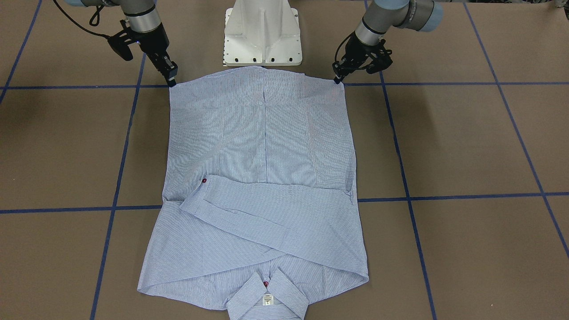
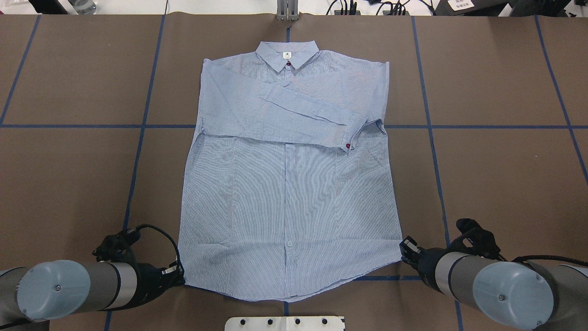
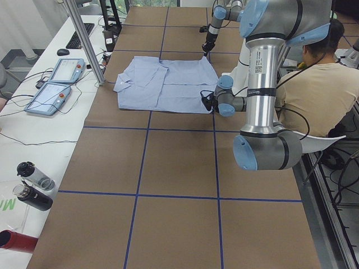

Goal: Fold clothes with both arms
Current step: 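Grasp both hem corners nearest the robot with the left and right grippers, then lift the hem with both grippers and fold it over toward the collar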

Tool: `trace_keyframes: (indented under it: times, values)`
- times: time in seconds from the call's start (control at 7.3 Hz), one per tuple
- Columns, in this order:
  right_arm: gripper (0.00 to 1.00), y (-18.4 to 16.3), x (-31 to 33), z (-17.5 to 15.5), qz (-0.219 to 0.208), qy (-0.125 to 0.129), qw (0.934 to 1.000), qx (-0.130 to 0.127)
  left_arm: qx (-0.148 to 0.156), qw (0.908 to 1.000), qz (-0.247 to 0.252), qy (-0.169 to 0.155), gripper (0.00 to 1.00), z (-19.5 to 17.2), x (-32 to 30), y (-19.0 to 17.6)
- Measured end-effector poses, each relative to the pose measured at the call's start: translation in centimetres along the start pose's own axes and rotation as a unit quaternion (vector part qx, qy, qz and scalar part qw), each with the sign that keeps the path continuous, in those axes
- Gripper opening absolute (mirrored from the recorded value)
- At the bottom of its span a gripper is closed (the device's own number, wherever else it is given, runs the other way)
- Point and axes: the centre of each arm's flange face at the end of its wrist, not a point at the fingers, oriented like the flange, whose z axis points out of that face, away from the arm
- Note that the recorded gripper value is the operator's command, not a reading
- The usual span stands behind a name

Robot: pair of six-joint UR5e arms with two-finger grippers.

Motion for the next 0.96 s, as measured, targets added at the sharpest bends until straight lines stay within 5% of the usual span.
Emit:
trace_keyframes:
  times: [0.55, 0.96]
  values:
    - [0.00, 0.1, -0.2, -1.1, -0.001, 0.003, 1.0000, 0.002, -0.014, 0.9995, 0.007, 0.026, 0.00, -5.0, 1.3, 0.9]
    - [0.00, -2.0, -3.6, -6.9, 0.021, -0.009, 0.9997, 0.000, -0.022, 0.9987, 0.002, 0.045, 0.00, -12.8, 5.7, 1.4]
